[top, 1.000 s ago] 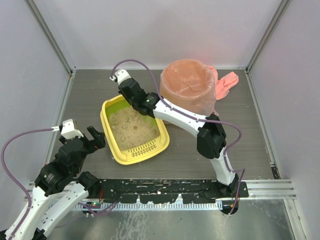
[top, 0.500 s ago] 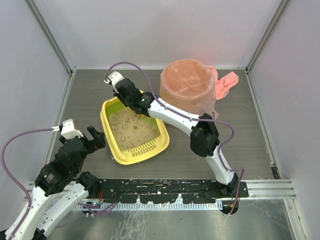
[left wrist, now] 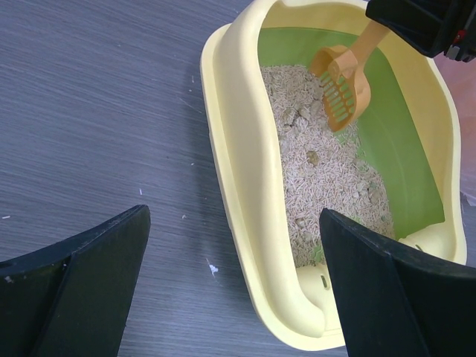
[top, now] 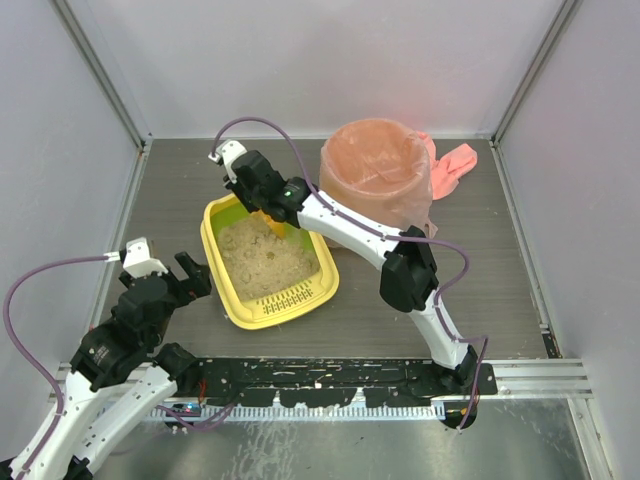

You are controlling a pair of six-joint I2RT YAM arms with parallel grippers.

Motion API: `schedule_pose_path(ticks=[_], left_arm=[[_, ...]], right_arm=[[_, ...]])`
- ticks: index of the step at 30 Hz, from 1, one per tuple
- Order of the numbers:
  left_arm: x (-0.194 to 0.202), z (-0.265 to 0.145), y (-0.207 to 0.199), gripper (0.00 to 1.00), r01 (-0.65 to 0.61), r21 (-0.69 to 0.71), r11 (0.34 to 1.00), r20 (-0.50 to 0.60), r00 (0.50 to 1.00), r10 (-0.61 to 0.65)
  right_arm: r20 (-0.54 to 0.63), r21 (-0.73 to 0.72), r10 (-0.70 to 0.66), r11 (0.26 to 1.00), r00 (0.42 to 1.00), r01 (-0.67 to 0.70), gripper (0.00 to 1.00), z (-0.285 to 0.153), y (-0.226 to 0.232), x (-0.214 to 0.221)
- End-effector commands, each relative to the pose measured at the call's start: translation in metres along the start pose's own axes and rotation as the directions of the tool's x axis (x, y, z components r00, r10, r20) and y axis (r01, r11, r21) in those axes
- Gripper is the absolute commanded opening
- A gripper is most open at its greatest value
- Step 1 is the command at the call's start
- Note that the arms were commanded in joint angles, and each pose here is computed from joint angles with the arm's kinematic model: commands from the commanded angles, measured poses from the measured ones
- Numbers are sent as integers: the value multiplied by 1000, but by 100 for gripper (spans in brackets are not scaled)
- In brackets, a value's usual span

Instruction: Clean the litter box

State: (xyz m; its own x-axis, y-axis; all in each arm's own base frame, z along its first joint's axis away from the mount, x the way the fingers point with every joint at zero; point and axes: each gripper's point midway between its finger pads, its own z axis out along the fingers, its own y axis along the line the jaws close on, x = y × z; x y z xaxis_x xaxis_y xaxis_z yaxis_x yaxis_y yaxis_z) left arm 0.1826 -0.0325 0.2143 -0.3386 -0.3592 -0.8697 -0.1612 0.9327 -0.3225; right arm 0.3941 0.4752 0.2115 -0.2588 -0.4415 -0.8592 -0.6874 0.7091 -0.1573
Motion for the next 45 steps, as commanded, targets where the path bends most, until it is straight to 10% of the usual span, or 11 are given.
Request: schedule_pose_path(ticks=[1,45], left_arm=[[-7,1,-1,98,20,-9,1000,24,1000,-20],[-5,2,-4,98,11,0,1000,13,1000,-11]], right_arm=[[50,-90,97,992,994,-92,1,-27,16,-32],[51,-142,639,765,767,-628,1,-49,-43,-9]])
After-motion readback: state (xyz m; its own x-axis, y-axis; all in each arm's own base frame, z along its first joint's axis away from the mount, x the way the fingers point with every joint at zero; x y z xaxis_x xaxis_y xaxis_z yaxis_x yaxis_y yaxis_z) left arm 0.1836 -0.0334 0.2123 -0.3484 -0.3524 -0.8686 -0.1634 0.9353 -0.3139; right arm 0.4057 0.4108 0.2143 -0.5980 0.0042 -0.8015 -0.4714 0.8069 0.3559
